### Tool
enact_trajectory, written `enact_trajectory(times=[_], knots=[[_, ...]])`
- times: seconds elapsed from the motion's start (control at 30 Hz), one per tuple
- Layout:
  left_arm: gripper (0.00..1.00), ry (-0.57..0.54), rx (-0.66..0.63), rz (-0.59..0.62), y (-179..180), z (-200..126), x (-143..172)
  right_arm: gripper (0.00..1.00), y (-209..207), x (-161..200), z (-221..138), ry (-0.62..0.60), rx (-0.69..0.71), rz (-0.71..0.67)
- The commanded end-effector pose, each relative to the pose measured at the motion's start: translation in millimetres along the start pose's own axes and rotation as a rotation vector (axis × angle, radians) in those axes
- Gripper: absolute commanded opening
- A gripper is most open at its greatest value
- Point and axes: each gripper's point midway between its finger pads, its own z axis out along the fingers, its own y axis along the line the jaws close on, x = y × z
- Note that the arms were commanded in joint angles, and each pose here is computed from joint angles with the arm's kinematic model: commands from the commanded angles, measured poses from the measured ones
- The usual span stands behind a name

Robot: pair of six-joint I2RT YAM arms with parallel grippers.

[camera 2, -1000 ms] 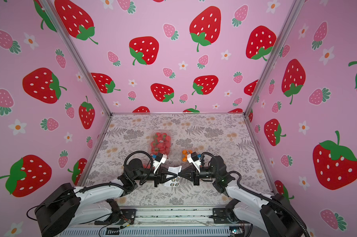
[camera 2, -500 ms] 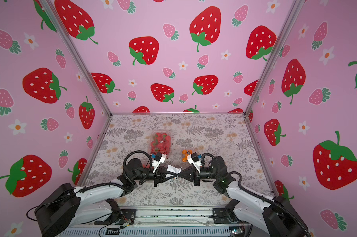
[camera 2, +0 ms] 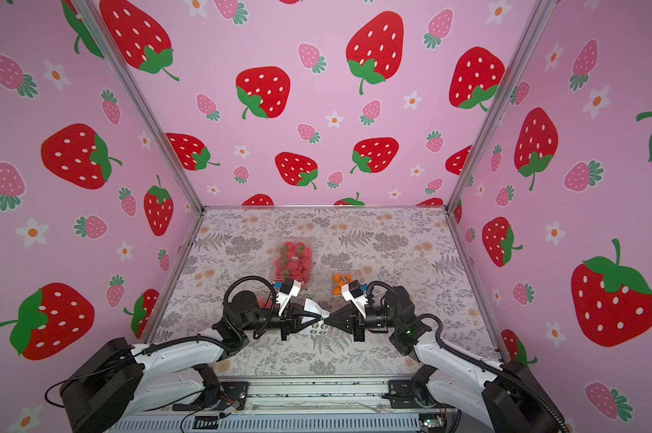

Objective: Label fruit boxes
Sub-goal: Adjust the label sticker.

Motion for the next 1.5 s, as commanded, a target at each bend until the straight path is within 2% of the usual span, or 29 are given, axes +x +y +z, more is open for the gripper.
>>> enact_trajectory(times=[0.0, 0.17, 0.2, 0.37, 0.73, 1.1, 1.33, 1.47], knots=[[0.0, -0.056, -0.037, 0.032, 4.7, -2.1, -13.1, 0.0, 13.1, -1.5, 2.4, 0.012, -0.062, -0.035], [0.04, -0.041, -0.02, 0.041, 0.2, 1.2, -11.0, 0.0, 11.7, -3.3, 2.0, 0.004, -0.048, -0.039], [0.11, -0.04, -0.013, 0.042, -1.3, 2.0, -10.5, 0.0, 11.4, -4.8, 1.4, 0.0, -0.043, -0.041], [0.21, -0.036, -0.014, 0.047, -2.1, 0.7, -7.2, 0.0, 2.9, -6.1, -2.3, -0.016, 0.006, -0.03], [0.32, -0.018, 0.013, 0.061, -8.9, 6.9, -5.4, 0.0, -3.4, -8.7, -3.5, -0.024, 0.036, -0.023], [0.33, -0.018, 0.016, 0.053, -6.9, 13.5, -11.1, 0.0, -2.7, -6.6, -2.5, -0.017, 0.017, -0.017], [0.39, -0.023, -0.011, 0.058, -5.3, 8.3, -8.0, 0.0, -5.0, -3.5, -4.1, -0.016, 0.034, -0.016], [0.34, -0.031, -0.045, 0.079, -6.4, -0.2, -8.6, 0.0, -4.3, -5.1, -5.5, -0.022, 0.038, -0.019]])
